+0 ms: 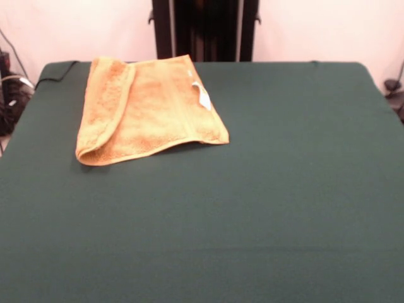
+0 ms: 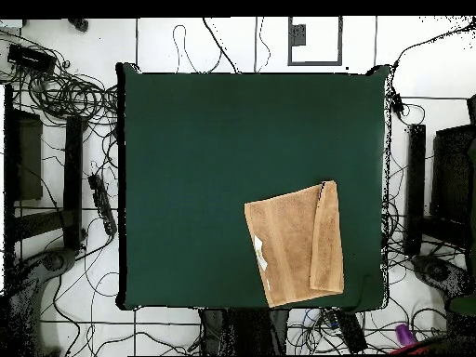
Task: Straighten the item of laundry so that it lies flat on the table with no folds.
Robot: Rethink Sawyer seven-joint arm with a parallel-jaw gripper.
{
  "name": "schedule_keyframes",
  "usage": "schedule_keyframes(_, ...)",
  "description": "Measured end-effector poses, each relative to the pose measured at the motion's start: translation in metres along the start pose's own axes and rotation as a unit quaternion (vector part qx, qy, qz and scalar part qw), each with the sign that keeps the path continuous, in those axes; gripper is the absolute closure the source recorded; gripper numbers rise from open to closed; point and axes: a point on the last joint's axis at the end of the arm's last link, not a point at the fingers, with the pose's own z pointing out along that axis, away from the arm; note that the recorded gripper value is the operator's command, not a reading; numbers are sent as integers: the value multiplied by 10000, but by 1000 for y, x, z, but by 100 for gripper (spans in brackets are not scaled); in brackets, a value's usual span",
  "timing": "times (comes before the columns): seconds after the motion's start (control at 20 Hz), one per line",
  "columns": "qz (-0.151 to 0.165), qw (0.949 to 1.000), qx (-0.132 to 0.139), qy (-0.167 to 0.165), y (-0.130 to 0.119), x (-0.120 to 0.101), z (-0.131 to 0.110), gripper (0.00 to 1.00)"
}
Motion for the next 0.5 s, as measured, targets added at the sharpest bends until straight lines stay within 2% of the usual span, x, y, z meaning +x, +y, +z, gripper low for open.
schedule_keyframes(0.05,-266,9996,6,39,-7,5,4,0)
schedule_keyframes(0.25,-759,9971,-89,69,-23,19,7,0)
schedule_keyframes(0.4,-934,9955,-155,11,-29,24,6,0)
schedule_keyframes(0.5,-939,9954,-170,-75,-32,28,4,0)
